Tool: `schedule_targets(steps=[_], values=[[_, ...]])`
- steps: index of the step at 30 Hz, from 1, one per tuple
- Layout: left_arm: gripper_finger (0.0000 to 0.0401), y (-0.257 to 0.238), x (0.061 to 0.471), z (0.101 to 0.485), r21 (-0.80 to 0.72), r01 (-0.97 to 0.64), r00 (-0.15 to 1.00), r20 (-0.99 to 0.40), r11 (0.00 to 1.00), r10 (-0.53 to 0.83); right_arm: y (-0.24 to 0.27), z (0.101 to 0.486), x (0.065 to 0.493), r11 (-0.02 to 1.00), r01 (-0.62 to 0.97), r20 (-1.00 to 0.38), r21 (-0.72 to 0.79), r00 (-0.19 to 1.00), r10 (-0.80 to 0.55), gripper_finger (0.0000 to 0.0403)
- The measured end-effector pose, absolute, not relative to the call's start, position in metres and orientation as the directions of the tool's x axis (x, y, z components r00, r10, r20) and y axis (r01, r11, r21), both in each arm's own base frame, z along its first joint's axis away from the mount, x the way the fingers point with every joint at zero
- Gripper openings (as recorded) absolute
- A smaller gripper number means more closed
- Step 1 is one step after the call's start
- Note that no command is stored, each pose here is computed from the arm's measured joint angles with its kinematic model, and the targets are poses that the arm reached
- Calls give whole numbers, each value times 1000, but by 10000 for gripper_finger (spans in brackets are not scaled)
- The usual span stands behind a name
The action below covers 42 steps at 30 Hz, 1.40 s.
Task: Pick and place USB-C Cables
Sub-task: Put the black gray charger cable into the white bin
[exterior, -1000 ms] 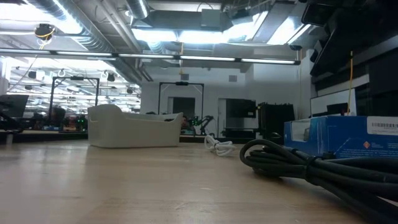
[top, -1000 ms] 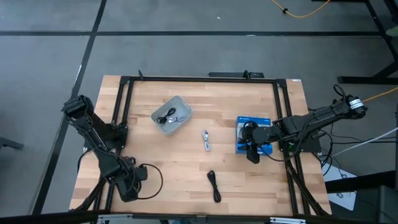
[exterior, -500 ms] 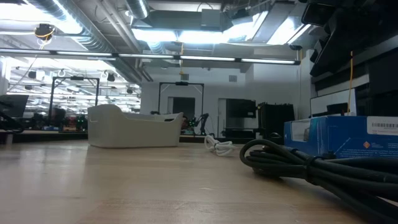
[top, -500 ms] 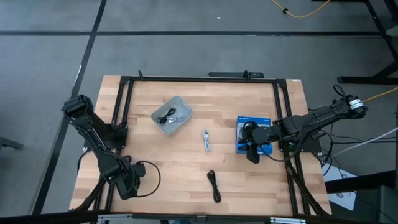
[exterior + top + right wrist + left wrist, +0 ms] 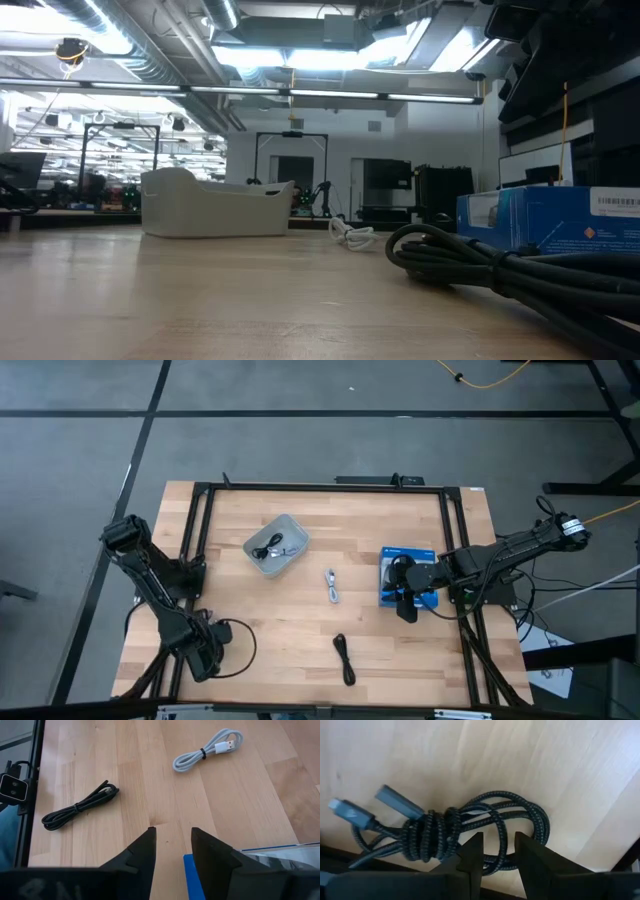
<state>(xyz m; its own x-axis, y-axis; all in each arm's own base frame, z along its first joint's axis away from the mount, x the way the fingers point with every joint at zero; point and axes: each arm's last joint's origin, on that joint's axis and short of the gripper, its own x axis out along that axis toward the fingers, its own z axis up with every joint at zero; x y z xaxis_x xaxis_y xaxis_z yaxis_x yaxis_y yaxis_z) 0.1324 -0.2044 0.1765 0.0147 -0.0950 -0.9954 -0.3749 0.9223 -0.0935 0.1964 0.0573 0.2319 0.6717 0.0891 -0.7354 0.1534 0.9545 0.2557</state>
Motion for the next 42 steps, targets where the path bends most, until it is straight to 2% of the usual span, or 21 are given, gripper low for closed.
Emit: schedule_targets(steps=[5, 14, 17, 21, 24, 28, 32, 38, 42], values=[[103, -207, 133, 169, -72, -378, -27, -996, 923, -88, 57, 232, 196, 955, 153, -736, 256, 671, 89, 127], [100, -209, 138, 169, -102, -426, 39, -995, 899, -94, 57, 232, 196, 955, 153, -736, 256, 671, 89, 127], [77, -211, 140, 169, -127, -478, 53, -992, 869, -115, 57, 232, 196, 955, 154, -737, 255, 670, 89, 127], [17, -217, 149, 171, -231, -476, 113, -973, 849, -201, 57, 232, 196, 955, 155, -739, 254, 668, 88, 127], [11, -218, 155, 173, -276, -434, 162, -960, 858, -227, 57, 232, 196, 955, 155, -739, 254, 668, 88, 127], [6, -215, 161, 173, -251, -360, 255, -953, 898, -164, 57, 232, 196, 955, 154, -739, 254, 668, 88, 127], [4, -212, 164, 183, -217, -327, 280, -952, 920, -124, 57, 232, 196, 955, 155, -739, 254, 668, 88, 127], [2, -217, 174, 232, -90, -231, 404, -915, 969, 11, 57, 232, 196, 955, 154, -739, 254, 668, 88, 127], [2, -215, 180, 272, 56, -181, 529, -836, 982, 145, 57, 232, 196, 955, 154, -739, 254, 668, 88, 127]])
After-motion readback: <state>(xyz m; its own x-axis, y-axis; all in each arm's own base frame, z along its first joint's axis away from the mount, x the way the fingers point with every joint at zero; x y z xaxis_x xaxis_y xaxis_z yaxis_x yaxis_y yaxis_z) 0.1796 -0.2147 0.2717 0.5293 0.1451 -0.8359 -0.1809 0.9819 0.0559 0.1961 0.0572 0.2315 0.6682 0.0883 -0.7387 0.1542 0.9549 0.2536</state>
